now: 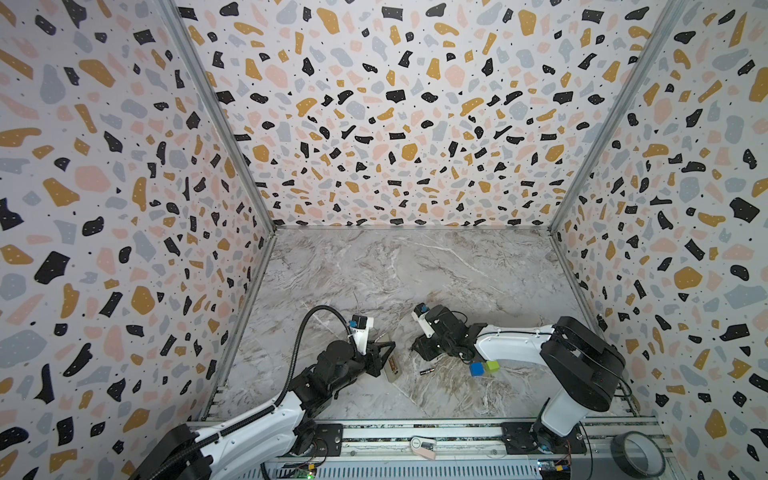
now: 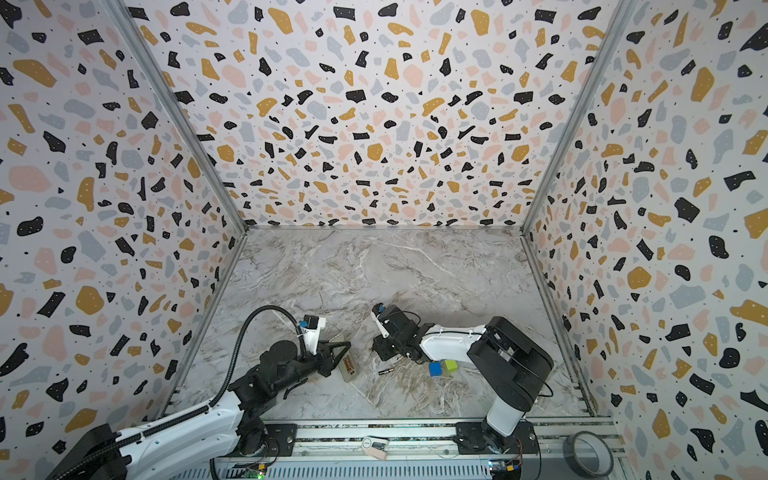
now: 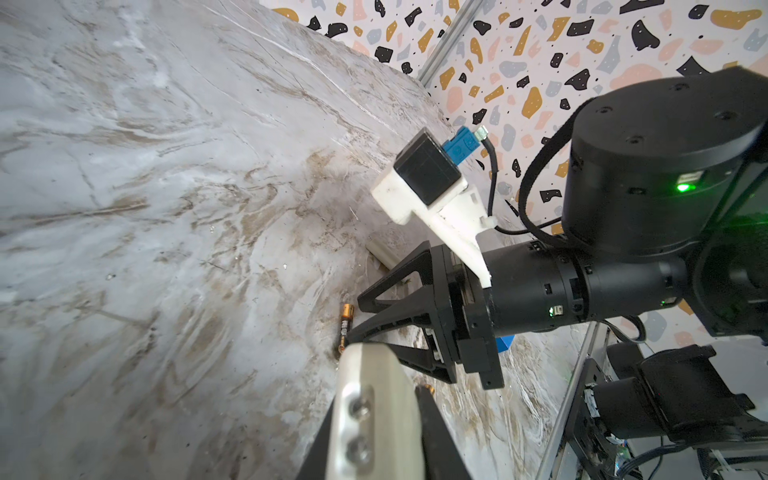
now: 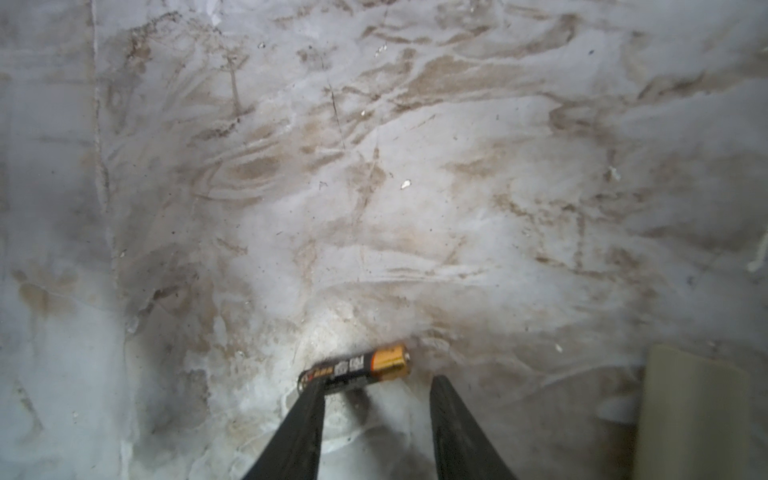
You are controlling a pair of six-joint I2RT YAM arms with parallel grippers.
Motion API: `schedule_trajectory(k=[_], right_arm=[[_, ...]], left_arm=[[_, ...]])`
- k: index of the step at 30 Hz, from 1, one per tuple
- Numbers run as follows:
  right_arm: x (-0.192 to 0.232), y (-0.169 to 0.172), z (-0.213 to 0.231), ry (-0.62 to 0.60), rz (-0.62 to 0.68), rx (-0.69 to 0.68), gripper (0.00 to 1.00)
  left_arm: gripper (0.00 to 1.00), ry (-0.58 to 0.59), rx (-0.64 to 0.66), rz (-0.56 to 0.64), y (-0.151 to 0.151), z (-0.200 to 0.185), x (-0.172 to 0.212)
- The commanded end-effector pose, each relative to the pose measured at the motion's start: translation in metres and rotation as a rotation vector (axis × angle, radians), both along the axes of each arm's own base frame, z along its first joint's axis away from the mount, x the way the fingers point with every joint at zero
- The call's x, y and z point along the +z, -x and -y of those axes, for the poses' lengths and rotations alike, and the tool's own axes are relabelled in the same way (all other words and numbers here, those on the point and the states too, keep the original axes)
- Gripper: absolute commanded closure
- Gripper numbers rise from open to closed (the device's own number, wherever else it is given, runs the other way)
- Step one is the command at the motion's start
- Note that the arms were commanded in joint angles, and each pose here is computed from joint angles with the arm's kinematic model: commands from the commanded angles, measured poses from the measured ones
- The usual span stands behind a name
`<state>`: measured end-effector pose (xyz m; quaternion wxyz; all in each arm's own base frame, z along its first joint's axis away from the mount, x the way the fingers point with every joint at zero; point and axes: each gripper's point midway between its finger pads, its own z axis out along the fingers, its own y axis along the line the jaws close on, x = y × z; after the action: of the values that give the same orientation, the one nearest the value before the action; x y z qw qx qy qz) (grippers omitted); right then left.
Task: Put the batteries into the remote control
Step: 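Move the right gripper over the black-and-gold AA battery on the table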
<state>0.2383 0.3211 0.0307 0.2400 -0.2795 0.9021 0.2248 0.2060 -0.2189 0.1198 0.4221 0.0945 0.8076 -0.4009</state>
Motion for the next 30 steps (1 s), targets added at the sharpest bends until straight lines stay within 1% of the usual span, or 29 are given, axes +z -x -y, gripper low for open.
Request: schedule_trajectory(k=[1,4,10,13,22,30], right_arm=[[0.009,-0.006,-0.013,-0.035,0.012,-0.004,0.53],[0.01,-0.009,-0.016,-0.039,0.017,-0.012,0.5],[0.002,-0.008,-0.017,-0.016,0.013,-0.012,0.5],[-0.003,-0.006,-0.019,0.015,0.02,-0.003,0.5],[-0.021,0.001,-0.017,0.158,0.056,0.024,0.5],[-0.019,0.003,-0.007,0.206,0.08,0.01,0.49]], left_arm=[[1.0,0.028,0.043,0.035,-0.007,-0.005,0.008],[1.0,0.018,0.073,0.027,-0.011,-0.01,0.004],[1.0,0.029,0.09,0.022,-0.014,-0.013,0.004],[1.0,0.033,0.099,0.02,-0.015,-0.015,0.003],[1.0,0.041,0.114,0.019,-0.016,-0.019,0.003],[1.0,0.046,0.116,0.02,-0.017,-0.02,0.004]])
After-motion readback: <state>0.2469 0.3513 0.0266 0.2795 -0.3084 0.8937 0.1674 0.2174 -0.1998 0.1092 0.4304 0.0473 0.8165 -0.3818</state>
